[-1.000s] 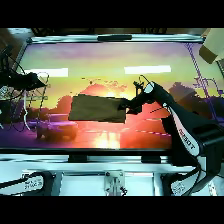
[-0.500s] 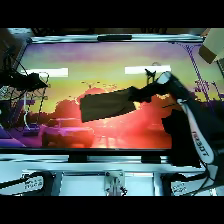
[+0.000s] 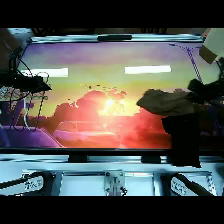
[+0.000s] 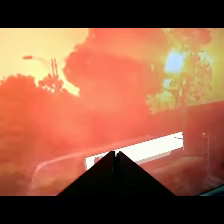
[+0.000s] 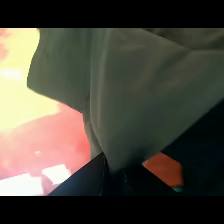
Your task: Fold the shirts.
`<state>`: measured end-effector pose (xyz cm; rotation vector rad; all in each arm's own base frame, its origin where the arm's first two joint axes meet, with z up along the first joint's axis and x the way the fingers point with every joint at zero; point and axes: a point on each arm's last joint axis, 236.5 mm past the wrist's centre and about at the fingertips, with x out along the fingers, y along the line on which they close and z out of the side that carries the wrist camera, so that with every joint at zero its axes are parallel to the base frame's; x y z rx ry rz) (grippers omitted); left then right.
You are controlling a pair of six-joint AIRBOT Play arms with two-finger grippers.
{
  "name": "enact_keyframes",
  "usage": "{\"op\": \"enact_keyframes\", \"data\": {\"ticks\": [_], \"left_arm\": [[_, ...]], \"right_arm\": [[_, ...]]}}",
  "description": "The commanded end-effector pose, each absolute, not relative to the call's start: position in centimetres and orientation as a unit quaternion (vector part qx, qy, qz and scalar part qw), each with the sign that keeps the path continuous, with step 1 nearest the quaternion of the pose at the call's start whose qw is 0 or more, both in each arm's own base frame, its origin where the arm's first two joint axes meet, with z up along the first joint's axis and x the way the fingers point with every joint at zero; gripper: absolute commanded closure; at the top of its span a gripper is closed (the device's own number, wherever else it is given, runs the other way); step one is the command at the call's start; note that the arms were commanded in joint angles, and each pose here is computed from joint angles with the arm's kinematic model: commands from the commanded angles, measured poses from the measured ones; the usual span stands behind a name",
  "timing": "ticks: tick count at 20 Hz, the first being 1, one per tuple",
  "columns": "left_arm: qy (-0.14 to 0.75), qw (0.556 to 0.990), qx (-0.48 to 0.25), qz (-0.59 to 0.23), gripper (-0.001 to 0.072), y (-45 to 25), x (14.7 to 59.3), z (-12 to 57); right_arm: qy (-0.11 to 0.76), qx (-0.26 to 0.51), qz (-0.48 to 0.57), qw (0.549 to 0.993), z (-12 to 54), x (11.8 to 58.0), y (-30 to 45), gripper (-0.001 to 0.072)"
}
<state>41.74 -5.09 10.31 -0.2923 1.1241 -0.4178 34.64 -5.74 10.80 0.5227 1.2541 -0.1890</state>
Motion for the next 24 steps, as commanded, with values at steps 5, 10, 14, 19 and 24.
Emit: {"op": "enact_keyframes", "data": {"ticks": [5,10,14,19,24], "left_arm": [[0.529,0.814,-0.132,-0.201,0.0674,-5.2,41.6,10.3],[0.527,0.814,-0.119,-0.212,0.0674,-5.7,41.5,10.3],[0.531,0.81,-0.105,-0.228,0.0674,-6.5,41.1,10.2],[0.533,0.806,-0.099,-0.238,0.0674,-7.4,40.8,10.2],[0.528,0.807,-0.094,-0.247,0.0674,-8.0,40.9,10.3]], "right_arm": [[0.621,0.263,-0.254,0.694,12.7,23.7,-12.8,0.0635],[0.62,0.258,-0.338,0.66,13.4,19.7,-14.3,0.0635],[0.655,0.289,-0.351,0.603,9.3,16.6,-12.0,0.0635],[0.698,0.316,-0.379,0.519,3.6,10.6,-8.6,0.0635],[0.698,0.323,-0.392,0.505,-0.8,9.4,-7.9,0.0196]]}}
